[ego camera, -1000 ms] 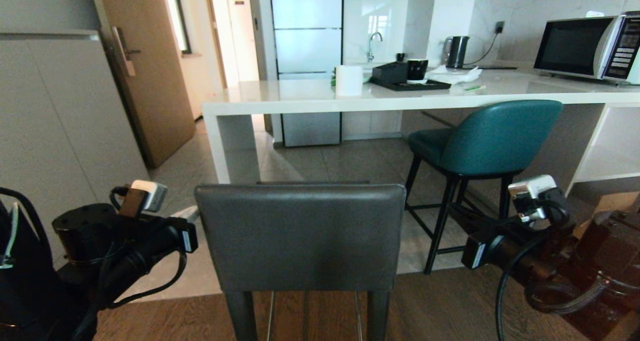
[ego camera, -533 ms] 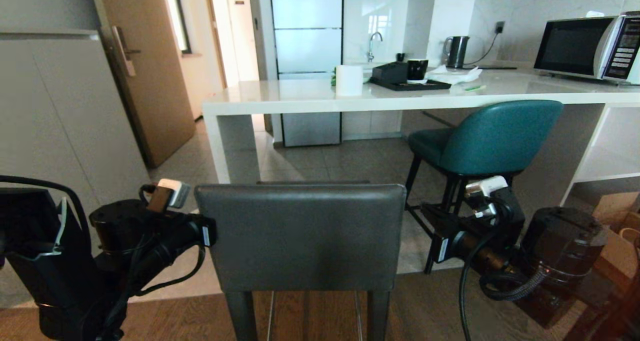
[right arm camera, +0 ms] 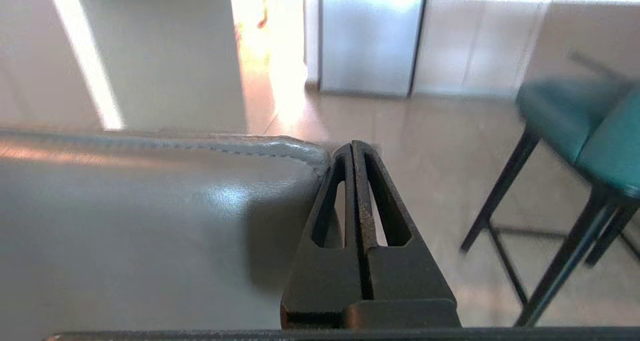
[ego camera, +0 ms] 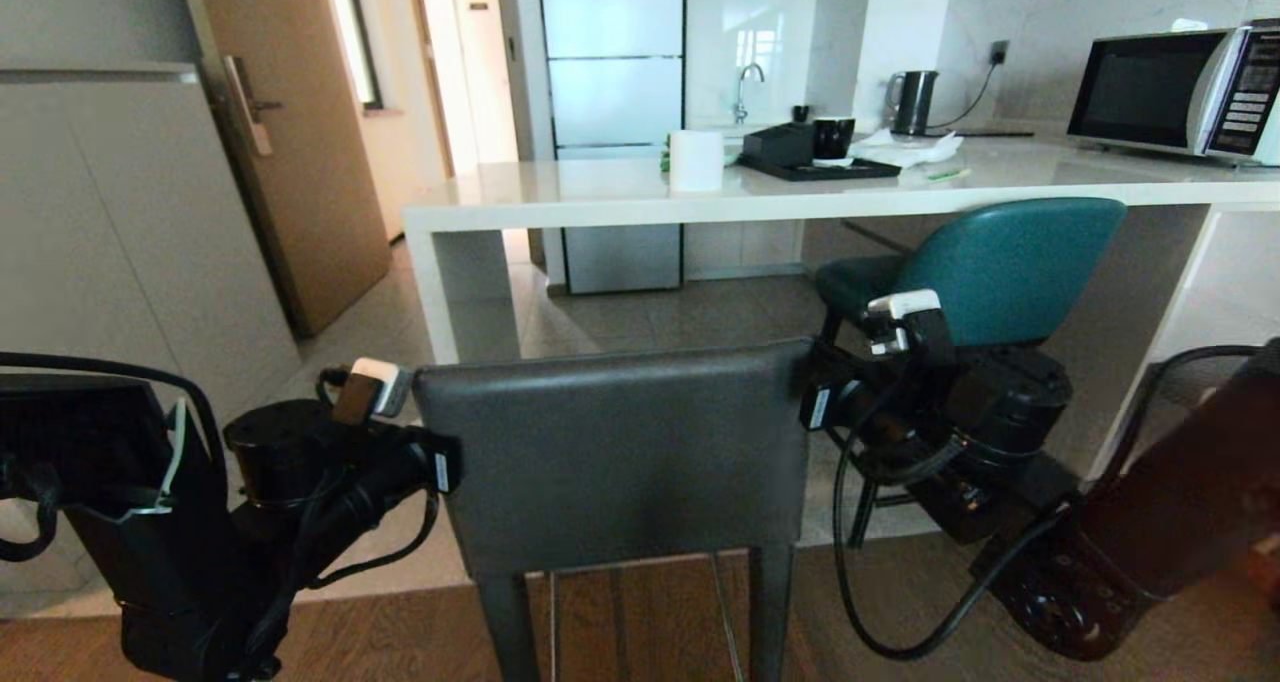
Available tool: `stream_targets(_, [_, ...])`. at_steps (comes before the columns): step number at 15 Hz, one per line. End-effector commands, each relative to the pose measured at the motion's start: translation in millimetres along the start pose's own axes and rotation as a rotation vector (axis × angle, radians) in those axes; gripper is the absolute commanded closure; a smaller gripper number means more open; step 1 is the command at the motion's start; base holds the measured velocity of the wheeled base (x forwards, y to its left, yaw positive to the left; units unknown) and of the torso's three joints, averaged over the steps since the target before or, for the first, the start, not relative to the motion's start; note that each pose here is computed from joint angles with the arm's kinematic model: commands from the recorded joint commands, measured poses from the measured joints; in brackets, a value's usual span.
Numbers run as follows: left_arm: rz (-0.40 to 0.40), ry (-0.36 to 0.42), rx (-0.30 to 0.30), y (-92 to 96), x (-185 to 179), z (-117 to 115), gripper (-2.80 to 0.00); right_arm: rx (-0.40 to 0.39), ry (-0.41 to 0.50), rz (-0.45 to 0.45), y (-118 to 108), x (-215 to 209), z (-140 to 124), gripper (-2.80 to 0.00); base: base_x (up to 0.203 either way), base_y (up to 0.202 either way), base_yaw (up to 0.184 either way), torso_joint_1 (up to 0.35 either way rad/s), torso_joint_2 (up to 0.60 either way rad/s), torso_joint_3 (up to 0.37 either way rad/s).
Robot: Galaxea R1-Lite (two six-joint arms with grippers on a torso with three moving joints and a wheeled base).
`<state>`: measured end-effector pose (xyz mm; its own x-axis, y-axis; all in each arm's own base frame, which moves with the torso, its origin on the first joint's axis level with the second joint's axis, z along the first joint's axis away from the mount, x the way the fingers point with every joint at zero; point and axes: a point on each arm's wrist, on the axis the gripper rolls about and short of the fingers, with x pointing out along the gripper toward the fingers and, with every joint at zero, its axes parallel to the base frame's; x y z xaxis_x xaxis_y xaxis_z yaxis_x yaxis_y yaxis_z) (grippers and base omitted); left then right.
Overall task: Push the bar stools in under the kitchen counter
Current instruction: Push the gray chair back under the dining table
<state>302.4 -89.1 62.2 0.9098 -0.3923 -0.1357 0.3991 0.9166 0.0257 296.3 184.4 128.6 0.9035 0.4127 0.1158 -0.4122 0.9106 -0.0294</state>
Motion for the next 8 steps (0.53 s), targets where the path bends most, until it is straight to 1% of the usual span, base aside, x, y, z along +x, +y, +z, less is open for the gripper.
stream_targets(1, [-0.033, 0.014, 0.001, -5.4, 5, -7, 0.00, 0.001, 0.001, 0.050, 13, 15, -13, 0.00, 0.000, 0.000, 0.000, 0.000, 0.00, 0.000])
stream_targets(2, [-0.035, 0.020, 0.001, -6.0, 8, -10, 0.00, -0.002, 0.010, 0.050, 13, 19, -17, 0.00, 0.000, 0.000, 0.000, 0.000, 0.00, 0.000])
stream_targets(4, [-0.034, 0.040, -0.002, -5.9, 13, -17, 0.00, -0.004, 0.021, 0.046, 12, 16, -19, 0.00, 0.000, 0.000, 0.000, 0.000, 0.00, 0.000])
stream_targets(6, [-0.020, 0.051, -0.005, -3.6, 21, -25, 0.00, -0.007, 0.043, 0.034, 7, 8, -24, 0.00, 0.000, 0.000, 0.000, 0.000, 0.00, 0.000])
stream_targets(8, [-0.016, 0.049, -0.005, -3.3, 23, -25, 0.00, -0.015, 0.097, 0.008, -4, -4, -39, 0.00, 0.000, 0.000, 0.000, 0.000, 0.00, 0.000])
